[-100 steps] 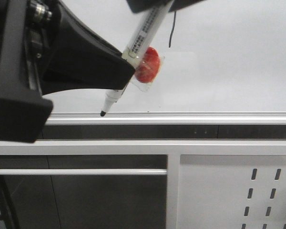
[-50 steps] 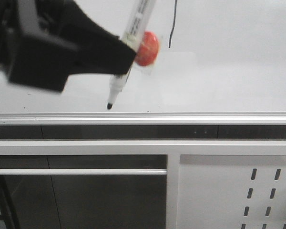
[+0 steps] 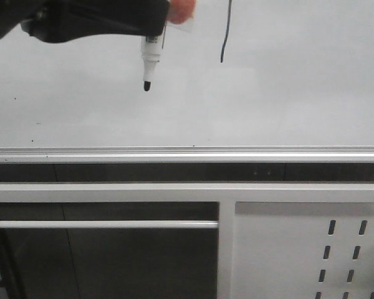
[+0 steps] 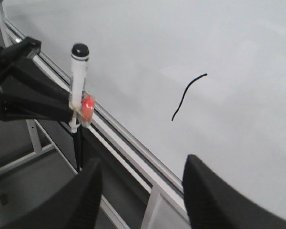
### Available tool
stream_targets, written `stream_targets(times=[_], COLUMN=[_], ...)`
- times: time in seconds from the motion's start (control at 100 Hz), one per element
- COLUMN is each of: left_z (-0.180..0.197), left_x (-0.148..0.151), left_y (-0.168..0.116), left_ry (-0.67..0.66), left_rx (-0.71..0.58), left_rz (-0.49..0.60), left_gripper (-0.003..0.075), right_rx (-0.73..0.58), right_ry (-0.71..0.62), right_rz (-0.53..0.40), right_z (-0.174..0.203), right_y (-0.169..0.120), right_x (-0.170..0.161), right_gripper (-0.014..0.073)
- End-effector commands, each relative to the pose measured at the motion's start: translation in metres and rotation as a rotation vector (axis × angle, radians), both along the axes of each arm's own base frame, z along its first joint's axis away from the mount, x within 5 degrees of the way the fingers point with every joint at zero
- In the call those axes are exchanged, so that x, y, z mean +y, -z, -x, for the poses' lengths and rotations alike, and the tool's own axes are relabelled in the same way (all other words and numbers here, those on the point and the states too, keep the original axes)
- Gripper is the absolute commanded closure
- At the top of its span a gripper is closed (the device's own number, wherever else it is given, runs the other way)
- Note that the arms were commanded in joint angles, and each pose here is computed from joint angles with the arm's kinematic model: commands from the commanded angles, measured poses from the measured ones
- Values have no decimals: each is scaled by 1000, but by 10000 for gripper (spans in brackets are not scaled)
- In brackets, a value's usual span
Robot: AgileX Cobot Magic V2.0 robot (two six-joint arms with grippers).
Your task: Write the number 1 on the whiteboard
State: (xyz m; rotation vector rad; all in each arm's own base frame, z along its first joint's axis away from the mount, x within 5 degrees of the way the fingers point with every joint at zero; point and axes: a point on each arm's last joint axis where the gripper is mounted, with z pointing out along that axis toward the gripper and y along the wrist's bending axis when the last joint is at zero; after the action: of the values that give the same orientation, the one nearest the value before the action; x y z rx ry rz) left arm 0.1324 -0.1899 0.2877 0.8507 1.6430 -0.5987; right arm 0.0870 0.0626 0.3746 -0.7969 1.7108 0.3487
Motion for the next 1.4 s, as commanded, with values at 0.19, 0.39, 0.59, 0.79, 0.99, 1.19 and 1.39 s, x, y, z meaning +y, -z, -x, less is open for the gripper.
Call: stream_targets(times=[0.19,0.39,0.59,0.79,0.99,1.19,1.39], left_z=[-1,1,6,9,5,-1,-13], left_x=[14,25,32,42,44,33,28], left_y=[-25,-13,1,14,19,34,45], left_ry=[-86,-136,-172,-235,-296,-302,-396], left_rx=[-105,-122,-180,-196,-193,-142,-153], left_rz=[171,194,223,263,279,244,287], left_gripper=[738,738,738,738,738,738,738], right_rx=[-13,-82,-224,-308,-296,-327,-325], right_ry=[55,140,153,195,197,209,209], right_rz=[-22,-46,-101,-128,-117,-138,-136], right_z=[31,66,105,127,128,123,123], right_y=[-9,-10,-3,15,22,22,22], right_x=[-15,-34,-47,-59,-59,-59,-59], right_gripper=[671,664,664,664,664,664,664])
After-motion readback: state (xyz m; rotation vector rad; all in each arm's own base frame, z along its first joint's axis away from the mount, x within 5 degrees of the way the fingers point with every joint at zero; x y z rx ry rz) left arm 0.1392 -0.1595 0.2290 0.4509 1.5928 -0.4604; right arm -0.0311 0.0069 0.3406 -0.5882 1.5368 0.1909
